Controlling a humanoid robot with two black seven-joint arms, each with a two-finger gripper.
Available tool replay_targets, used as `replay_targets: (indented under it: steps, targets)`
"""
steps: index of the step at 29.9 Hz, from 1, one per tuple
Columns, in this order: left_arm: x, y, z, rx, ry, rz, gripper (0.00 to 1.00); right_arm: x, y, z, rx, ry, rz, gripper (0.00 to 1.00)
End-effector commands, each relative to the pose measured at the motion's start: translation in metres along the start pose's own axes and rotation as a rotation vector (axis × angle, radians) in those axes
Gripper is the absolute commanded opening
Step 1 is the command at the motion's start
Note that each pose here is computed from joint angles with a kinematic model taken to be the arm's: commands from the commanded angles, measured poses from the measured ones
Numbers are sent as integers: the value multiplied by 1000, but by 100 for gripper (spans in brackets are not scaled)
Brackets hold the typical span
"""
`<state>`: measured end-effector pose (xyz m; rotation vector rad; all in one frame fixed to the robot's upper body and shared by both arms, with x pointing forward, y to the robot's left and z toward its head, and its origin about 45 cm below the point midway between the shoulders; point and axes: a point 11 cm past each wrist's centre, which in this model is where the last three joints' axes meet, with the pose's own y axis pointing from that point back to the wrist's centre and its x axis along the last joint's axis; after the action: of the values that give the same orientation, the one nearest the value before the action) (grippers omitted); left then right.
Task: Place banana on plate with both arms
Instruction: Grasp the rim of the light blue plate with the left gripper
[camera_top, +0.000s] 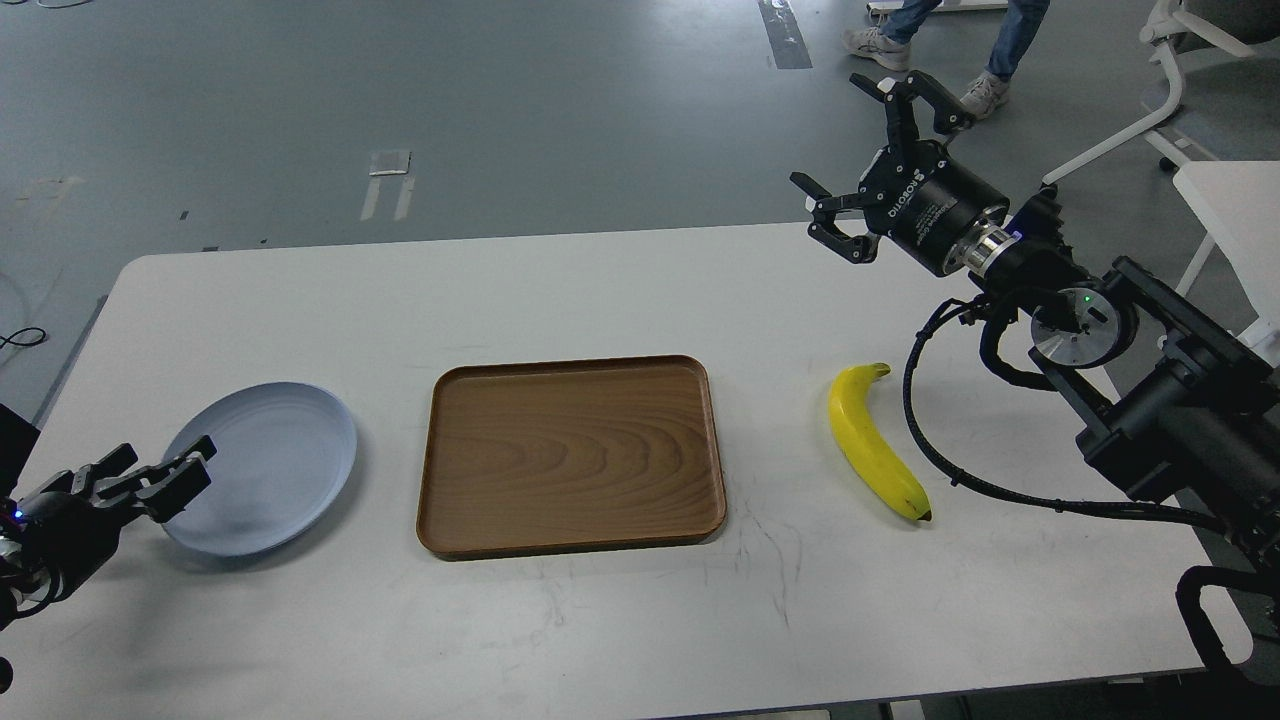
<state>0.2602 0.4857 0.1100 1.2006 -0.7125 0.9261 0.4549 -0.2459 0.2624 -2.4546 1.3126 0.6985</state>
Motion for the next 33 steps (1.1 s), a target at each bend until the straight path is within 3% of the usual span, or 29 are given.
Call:
replay_targets:
  steps: [1,4,7,9,11,19,20,21,33]
  targets:
    - [-6,-1,-4,11,2,-6,96,0,0,-1,2,2,-1,100]
    - [-8,-1,-4,11,4,-12,95,-1,-1,-2,2,2,-2,100]
    - [-12,1,-5,13,7,-22,88,-1,-1,-2,2,2,-2,100]
    - [-16,3,-5,12,10,-30,77,-2,-1,-2,3,3,-5,100]
    - [-17,3,-6,17,16,-40,54,-2,-1,-4,6,5,-5,100]
    - [-20,5,-18,79,119,-83,15,0,0,-6,11,8,-1,100]
    - [-19,6,-20,83,115,-81,5,0,0,-5,12,7,0,100]
    - [-18,5,-20,83,114,-80,0,0,0,-5,12,7,1,100]
    - [-7,2,-9,-6,113,-52,0,3,1,-9,25,5,24,100]
